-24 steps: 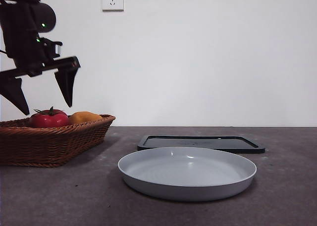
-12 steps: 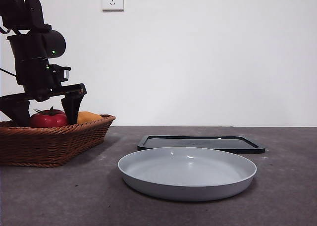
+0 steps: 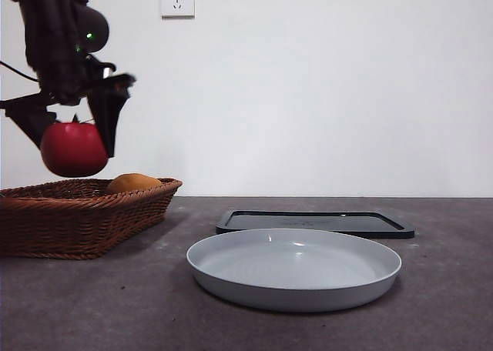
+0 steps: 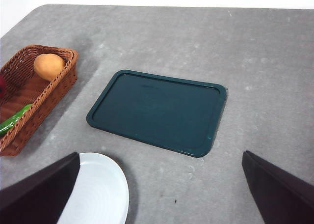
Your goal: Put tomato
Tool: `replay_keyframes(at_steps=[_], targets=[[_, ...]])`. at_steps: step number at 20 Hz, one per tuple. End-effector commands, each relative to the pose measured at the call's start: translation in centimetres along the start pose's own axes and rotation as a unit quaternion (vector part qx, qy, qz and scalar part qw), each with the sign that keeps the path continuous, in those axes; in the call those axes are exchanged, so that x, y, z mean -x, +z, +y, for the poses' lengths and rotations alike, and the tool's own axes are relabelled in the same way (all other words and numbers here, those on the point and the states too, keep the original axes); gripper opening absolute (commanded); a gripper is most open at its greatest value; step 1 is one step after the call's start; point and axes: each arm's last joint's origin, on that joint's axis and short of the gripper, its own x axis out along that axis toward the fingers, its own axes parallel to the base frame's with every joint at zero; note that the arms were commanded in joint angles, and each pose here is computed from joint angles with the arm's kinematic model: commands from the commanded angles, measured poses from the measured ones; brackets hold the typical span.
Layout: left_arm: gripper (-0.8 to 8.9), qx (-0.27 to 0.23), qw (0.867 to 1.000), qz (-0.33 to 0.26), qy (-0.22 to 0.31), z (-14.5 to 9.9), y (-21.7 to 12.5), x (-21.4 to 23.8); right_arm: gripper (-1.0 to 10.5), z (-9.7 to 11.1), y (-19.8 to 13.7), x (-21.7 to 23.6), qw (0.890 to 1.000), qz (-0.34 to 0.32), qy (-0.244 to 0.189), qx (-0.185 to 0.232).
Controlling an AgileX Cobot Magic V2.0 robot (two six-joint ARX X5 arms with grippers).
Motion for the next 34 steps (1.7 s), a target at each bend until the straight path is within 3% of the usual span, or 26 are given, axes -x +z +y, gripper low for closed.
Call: replay_keyframes(at_steps=[1,6,11,15,24,29,34], targets=[[1.82,-0.032,0.999,0.007,-0.013,-3.1,-0.6,0.7,6.1,0.2,0.6,0.2,1.0,-0.011,0.003,0.01],[1.82,-0.131,0.991,0.017,-0.032,-10.8,-2.6,0.1,6.1,0.2,0.6,0.2,1.0,-0.011,0.003,0.01],[1.82,-0.233,0.971,0.014,-0.055,-18.3,-5.6,-1.5,6.1,0.2,0.6,0.2,1.0,-0.011,0.002,0.01],[1.82,-0.287,0.955,0.019,-0.068,-22.1,-7.9,-3.5,6.1,0.2,0.6,0.2,1.0,-0.011,0.003,0.01],[1.51,-0.314,0.947,0.037,-0.051,-25.6,-8.8,-9.9,6.1,0.2,0.6,0.2,1.0,-0.011,0.003,0.01],[1.49,-0.306,0.949,0.061,-0.037,-25.7,-8.8,-12.9,6.1,0.2,0.6,0.2,1.0,-0.011,0.003,0.01],[1.61,-0.305,0.949,0.068,-0.034,-25.6,-8.8,-13.2,6.1,0.2,0.6,0.2,1.0,-0.011,0.003,0.01]])
